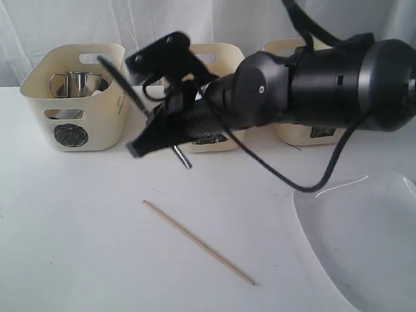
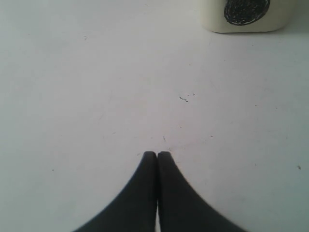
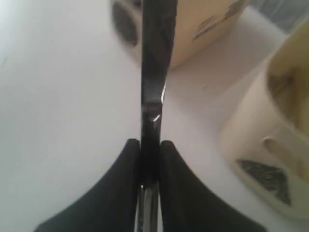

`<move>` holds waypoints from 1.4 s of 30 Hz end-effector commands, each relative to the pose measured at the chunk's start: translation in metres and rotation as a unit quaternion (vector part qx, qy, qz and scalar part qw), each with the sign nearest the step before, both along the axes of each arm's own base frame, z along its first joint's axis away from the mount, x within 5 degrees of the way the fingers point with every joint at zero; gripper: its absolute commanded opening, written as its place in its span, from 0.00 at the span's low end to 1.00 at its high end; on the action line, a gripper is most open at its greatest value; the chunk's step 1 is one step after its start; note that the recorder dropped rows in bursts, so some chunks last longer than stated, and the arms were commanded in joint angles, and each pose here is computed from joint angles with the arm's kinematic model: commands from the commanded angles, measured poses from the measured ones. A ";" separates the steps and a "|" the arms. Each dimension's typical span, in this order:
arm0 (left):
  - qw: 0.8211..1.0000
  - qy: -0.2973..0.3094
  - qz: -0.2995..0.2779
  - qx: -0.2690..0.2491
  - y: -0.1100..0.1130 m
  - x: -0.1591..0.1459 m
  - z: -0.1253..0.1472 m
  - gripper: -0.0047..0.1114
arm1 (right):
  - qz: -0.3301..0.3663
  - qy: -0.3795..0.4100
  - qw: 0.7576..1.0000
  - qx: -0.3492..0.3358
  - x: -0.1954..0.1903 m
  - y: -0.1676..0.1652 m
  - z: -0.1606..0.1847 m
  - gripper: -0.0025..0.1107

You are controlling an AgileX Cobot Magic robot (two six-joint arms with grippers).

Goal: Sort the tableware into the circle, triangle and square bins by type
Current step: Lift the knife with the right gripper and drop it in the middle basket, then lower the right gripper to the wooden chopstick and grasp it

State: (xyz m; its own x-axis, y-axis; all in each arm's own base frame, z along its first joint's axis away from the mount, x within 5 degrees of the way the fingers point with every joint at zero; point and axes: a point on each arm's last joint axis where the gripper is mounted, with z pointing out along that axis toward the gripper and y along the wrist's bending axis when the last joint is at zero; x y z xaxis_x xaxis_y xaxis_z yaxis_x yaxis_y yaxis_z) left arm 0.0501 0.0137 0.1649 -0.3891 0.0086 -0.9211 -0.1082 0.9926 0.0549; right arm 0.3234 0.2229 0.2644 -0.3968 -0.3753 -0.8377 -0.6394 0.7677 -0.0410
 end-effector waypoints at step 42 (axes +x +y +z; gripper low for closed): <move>1.000 0.001 0.002 0.000 0.000 0.000 -0.002 0.04 | -0.190 -0.096 0.971 0.111 0.126 -0.057 0.006 0.30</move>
State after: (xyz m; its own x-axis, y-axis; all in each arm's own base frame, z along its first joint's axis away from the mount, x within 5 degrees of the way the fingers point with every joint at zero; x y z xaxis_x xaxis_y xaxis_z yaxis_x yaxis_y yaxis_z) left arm 0.0501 0.0137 0.1649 -0.3891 0.0086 -0.9211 -0.1082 0.9926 0.0549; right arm 0.4638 0.1673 0.2492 -0.1934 0.0353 -0.9805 -0.2355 0.9685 0.0814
